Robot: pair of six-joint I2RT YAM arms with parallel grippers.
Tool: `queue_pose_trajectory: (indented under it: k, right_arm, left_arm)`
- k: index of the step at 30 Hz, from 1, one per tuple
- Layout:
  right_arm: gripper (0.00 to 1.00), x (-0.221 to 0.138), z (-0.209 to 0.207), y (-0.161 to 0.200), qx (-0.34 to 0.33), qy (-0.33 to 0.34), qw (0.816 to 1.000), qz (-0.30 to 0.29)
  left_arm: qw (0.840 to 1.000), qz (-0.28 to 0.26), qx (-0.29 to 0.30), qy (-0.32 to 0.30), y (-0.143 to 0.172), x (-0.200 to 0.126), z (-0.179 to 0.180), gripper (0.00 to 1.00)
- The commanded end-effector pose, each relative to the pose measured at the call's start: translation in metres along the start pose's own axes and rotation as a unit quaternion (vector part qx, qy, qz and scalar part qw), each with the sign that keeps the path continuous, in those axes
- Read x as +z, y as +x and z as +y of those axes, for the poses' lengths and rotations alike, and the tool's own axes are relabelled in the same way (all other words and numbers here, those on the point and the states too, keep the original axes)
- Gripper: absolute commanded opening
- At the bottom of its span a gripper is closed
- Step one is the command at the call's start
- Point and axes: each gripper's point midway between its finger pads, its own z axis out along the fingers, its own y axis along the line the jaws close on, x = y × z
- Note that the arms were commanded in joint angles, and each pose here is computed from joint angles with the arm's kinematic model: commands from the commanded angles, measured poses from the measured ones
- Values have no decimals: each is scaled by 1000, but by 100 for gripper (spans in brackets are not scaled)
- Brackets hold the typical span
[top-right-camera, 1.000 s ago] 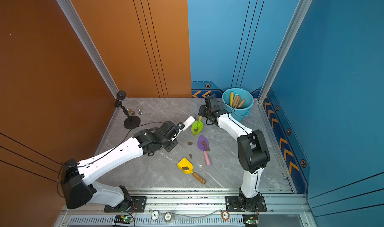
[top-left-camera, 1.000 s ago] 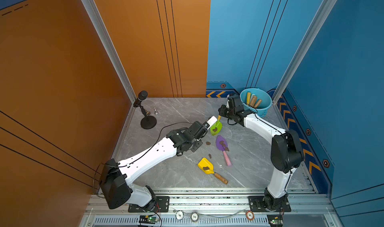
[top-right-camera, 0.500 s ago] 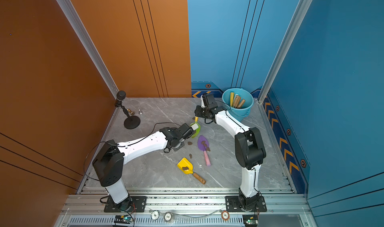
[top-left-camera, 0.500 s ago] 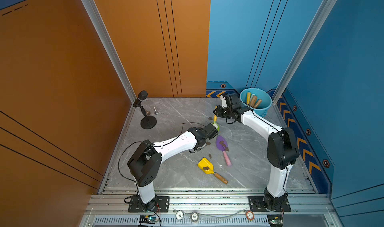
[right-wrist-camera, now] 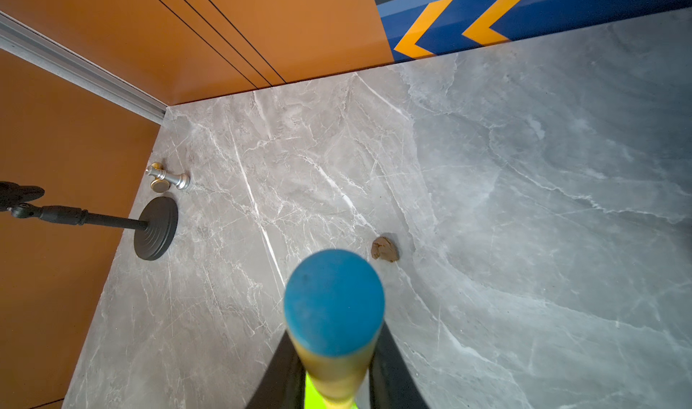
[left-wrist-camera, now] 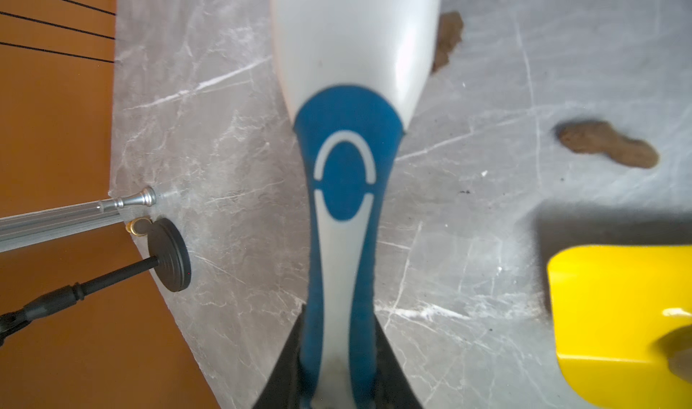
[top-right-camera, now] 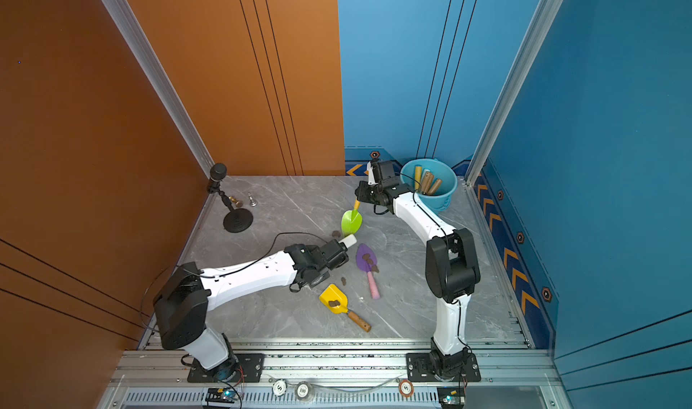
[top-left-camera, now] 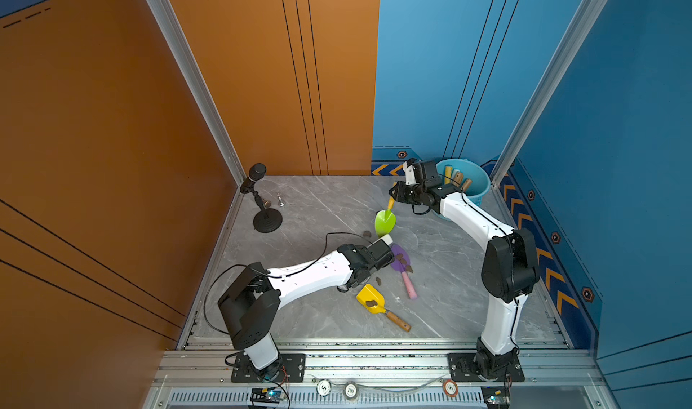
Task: Brush the soil off the hand trowel and place it into the bucket
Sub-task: Brush off the soil from the hand trowel.
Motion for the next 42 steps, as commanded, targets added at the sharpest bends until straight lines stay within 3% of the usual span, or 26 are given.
queue_pose_trajectory:
  k: [1, 7, 15, 22, 28, 30, 31, 33, 35, 38, 40, 41, 42]
  right_arm:
    - [7, -2, 10, -1, -19, -13, 1000, 7]
    - [6, -14, 22, 1, -31, -27, 999, 10]
    - [6, -27, 28, -13, -29, -35, 999, -9]
    - [6, -38, 29, -35, -34, -39, 998, -35]
    - [6, -54, 33, -54, -76, -64, 993, -66]
    - [7, -60, 40, -58, -105, -91, 987, -80]
    - [7, -65, 45, -61, -122, -111, 982, -92]
    - [7, -77, 57, -69, -154, -156, 968, -125]
    - [6, -96, 73, -78, -193, -203, 947, -160]
    - [5, -123, 98, -83, -249, -266, 913, -182]
    - [6, -138, 114, -82, -277, -303, 894, -180]
    - [6, -146, 121, -82, -285, -322, 885, -178]
    - [6, -152, 126, -81, -291, -336, 878, -176]
  left_arm:
    - [998, -32, -58, -9, -25, -11, 37, 0]
    - [999, -26, -45, -12, -38, 15, 45, 0]
    - [1000, 10, 5, -1, -13, 26, 2, 0]
    - [995, 29, -62, 68, 18, 14, -31, 0]
    - [979, -36, -140, 145, -8, -34, -7, 0]
    - [961, -69, -184, 195, -20, -49, 12, 0]
    - [944, -82, -215, 236, -25, -55, 21, 0]
    - [900, -108, -278, 318, -34, -67, 42, 0]
    - [844, -129, -325, 407, -43, -82, 59, 0]
    - [766, -147, -366, 508, -51, -99, 80, 0]
    - [732, -156, -371, 550, -56, -109, 89, 0]
    - [726, -160, -368, 558, -56, -111, 91, 0]
    - [731, -162, -362, 556, -54, -111, 92, 0]
